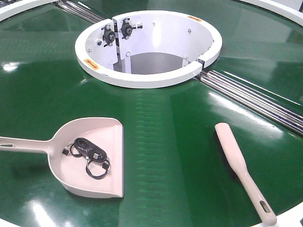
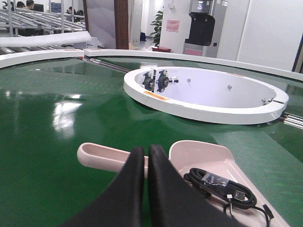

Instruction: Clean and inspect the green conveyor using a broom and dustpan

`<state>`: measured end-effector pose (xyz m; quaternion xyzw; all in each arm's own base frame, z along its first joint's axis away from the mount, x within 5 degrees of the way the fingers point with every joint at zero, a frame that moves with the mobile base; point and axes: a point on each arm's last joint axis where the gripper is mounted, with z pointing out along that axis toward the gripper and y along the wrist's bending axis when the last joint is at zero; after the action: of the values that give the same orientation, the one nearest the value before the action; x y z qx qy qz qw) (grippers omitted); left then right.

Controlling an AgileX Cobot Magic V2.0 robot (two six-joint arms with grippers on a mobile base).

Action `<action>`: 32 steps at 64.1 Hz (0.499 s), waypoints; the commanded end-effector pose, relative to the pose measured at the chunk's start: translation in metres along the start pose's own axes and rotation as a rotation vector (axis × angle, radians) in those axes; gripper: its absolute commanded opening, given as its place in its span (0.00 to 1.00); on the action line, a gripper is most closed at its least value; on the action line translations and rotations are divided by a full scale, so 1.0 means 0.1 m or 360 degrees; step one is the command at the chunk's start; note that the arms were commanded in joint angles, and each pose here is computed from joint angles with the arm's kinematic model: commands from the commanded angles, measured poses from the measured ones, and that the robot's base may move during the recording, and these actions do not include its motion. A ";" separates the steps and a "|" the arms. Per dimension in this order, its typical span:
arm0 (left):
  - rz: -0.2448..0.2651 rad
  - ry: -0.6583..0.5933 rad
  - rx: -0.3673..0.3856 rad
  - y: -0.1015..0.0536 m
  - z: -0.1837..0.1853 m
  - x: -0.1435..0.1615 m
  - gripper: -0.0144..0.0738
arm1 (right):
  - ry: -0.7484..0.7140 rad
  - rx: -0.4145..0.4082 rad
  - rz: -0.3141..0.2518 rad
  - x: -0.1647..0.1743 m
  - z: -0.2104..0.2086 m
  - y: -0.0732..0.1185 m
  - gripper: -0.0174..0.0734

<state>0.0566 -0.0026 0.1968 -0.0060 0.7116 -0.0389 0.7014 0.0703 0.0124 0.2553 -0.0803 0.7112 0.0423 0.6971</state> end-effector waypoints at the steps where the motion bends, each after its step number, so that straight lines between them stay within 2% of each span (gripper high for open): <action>1: -0.0021 -0.0114 0.0017 -0.01 -0.01 -0.04 0.16 | -0.0138 0.0020 -0.0017 -0.14 0.00 -0.01 0.18; 32: -0.0021 -0.0114 0.0017 -0.01 -0.01 -0.04 0.16 | -0.0138 0.0020 -0.0017 -0.14 0.00 -0.01 0.18</action>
<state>0.0566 -0.0026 0.1967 -0.0060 0.7119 -0.0389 0.7012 0.0703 0.0124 0.2553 -0.0803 0.7112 0.0423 0.6971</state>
